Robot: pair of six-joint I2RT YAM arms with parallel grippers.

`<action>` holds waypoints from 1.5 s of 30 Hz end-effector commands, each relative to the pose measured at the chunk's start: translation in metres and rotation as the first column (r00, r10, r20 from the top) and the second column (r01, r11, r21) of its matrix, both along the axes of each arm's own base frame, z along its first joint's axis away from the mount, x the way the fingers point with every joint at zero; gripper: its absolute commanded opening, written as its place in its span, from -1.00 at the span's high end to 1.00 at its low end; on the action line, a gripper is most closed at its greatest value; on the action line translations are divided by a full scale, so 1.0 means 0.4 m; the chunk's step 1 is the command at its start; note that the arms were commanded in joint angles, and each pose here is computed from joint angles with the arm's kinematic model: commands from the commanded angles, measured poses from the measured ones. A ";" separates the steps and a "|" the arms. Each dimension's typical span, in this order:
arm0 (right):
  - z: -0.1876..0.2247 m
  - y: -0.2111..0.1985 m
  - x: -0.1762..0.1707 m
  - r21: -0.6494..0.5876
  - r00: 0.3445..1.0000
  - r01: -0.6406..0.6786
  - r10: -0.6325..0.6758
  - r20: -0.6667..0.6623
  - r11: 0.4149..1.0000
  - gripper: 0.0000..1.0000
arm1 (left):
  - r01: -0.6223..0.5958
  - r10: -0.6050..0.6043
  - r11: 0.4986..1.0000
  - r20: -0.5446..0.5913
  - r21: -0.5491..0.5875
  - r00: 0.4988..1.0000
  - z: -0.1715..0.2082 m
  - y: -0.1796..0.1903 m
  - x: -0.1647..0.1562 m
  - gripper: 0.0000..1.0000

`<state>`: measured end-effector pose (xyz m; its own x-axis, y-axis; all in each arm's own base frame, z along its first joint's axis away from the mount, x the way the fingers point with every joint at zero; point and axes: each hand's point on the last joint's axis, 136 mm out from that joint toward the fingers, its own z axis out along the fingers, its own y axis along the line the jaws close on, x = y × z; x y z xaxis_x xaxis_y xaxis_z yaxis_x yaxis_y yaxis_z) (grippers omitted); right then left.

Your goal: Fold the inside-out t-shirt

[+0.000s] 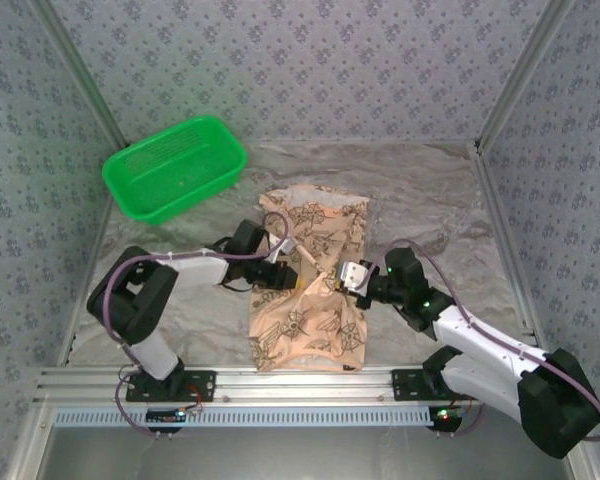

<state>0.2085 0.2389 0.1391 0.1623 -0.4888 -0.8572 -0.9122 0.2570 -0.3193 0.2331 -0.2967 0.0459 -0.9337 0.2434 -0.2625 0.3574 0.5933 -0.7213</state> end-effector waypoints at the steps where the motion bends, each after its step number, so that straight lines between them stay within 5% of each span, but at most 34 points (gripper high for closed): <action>1: -0.017 0.006 0.022 -0.020 0.989 0.047 -0.050 -0.139 0.999 0.87 | -0.009 0.007 0.998 0.048 0.060 0.999 -0.014 0.013 0.026 0.72; 5: -0.020 0.024 0.060 -0.087 0.938 0.104 -0.127 -0.322 0.991 0.81 | -0.011 0.005 0.998 0.094 0.066 0.996 0.021 0.035 0.022 0.59; 13: -0.053 0.026 0.084 -0.290 0.629 0.241 -0.377 -0.680 0.926 0.47 | -0.053 0.041 0.997 0.209 0.052 0.977 0.144 0.083 -0.008 0.30; 21: -0.113 0.013 0.071 -0.358 0.438 0.289 -0.456 -0.775 0.888 0.41 | -0.009 -0.002 0.999 0.273 0.039 0.962 0.177 0.018 -0.035 0.10; 30: -0.129 0.023 0.050 -0.325 0.401 0.305 -0.430 -0.809 0.895 0.38 | -0.087 0.051 0.977 0.181 0.197 0.982 0.064 -0.001 0.004 0.05; 35: -0.078 0.072 0.043 -0.232 0.457 0.293 -0.349 -0.818 0.927 0.31 | 0.021 -0.032 0.998 0.212 0.054 0.977 0.118 -0.052 -0.018 0.85; 38: -0.061 0.078 0.078 -0.216 0.467 0.354 -0.372 -0.802 0.910 0.22 | 0.098 -0.094 0.995 0.277 0.000 0.956 0.141 -0.053 -0.047 1.00; 45: -0.112 0.076 0.106 -0.265 0.461 0.377 -0.428 -0.777 0.887 0.18 | 0.187 -0.150 0.978 0.320 -0.088 0.935 0.163 -0.049 -0.091 1.00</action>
